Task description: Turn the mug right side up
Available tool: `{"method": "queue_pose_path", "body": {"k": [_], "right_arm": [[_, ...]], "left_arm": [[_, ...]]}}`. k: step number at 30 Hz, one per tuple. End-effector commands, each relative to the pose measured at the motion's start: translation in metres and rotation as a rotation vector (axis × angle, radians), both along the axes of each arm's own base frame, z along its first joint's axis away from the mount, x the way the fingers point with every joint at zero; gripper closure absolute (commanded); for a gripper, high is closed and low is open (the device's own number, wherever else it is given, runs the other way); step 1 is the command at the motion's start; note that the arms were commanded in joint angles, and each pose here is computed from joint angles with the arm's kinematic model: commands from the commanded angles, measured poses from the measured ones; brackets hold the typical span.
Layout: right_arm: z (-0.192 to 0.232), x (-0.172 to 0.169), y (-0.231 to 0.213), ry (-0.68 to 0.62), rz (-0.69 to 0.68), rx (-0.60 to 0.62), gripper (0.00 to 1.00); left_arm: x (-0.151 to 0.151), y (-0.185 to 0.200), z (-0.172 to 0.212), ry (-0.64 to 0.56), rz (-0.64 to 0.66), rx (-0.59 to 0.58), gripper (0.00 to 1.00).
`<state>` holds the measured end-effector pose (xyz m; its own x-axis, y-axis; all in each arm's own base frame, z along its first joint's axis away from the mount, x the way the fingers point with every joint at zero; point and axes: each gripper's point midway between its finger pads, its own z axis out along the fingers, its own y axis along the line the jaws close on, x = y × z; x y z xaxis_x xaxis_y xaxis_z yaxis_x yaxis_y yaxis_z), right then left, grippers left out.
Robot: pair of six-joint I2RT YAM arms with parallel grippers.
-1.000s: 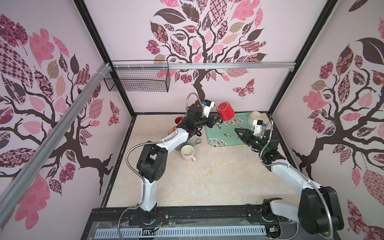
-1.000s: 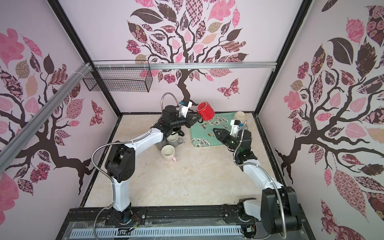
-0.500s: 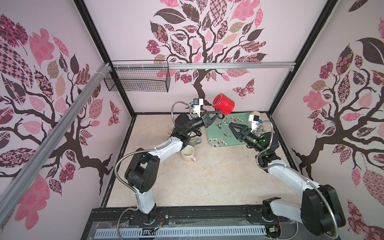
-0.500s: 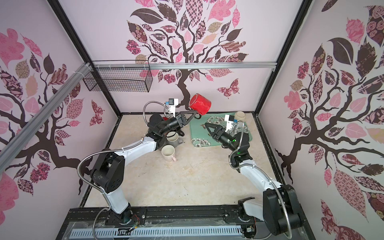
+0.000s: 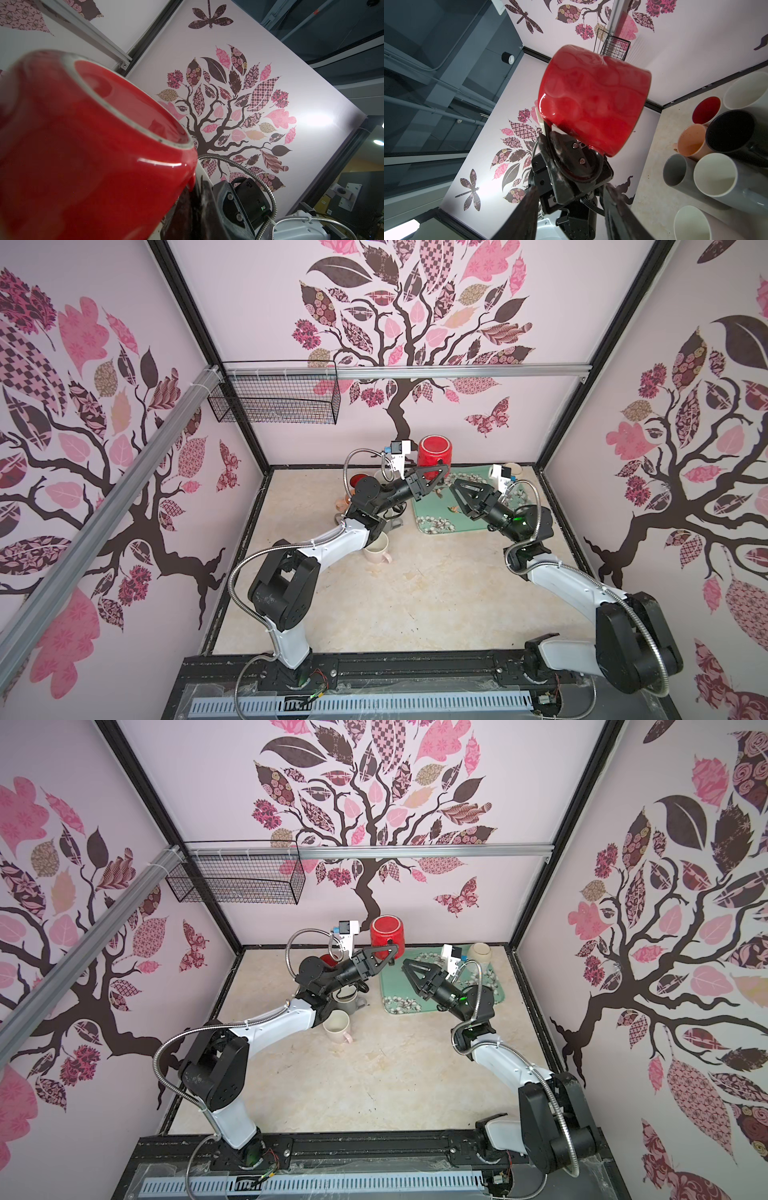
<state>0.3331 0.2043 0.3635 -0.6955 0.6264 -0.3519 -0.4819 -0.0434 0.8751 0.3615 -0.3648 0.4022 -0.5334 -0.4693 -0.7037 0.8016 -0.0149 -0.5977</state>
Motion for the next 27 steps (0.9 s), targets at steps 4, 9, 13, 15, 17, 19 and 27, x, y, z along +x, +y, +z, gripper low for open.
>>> {"method": "queue_pose_path", "body": {"k": [4, 9, 13, 15, 17, 19, 27], "right_arm": [[0.007, -0.009, 0.002, -0.098, -0.064, -0.166, 0.51], [-0.015, -0.009, 0.008, -0.234, -0.239, -0.548, 0.54], [-0.013, -0.008, 0.014, -0.331, -0.287, -0.663, 0.55], [-0.013, -0.004, 0.018, -0.355, -0.292, -0.71, 0.56], [-0.013, -0.004, 0.024, -0.389, -0.296, -0.764, 0.56], [-0.012, -0.006, 0.03, -0.425, -0.301, -0.811, 0.56], [-0.023, -0.011, 0.031, -0.477, -0.317, -0.897, 0.57]], "left_arm": [[-0.019, 0.01, 0.03, -0.085, 0.011, -0.011, 1.0], [-0.014, 0.004, 0.027, -0.026, 0.001, 0.051, 1.0], [-0.016, 0.003, 0.03, -0.004, 0.003, 0.07, 1.0], [-0.018, 0.004, 0.034, -0.004, 0.009, 0.075, 1.0], [-0.02, 0.004, 0.037, -0.002, 0.017, 0.077, 1.0], [-0.02, 0.004, 0.039, 0.001, 0.02, 0.08, 1.0], [-0.017, 0.008, 0.04, 0.055, 0.042, 0.087, 1.0]]}}
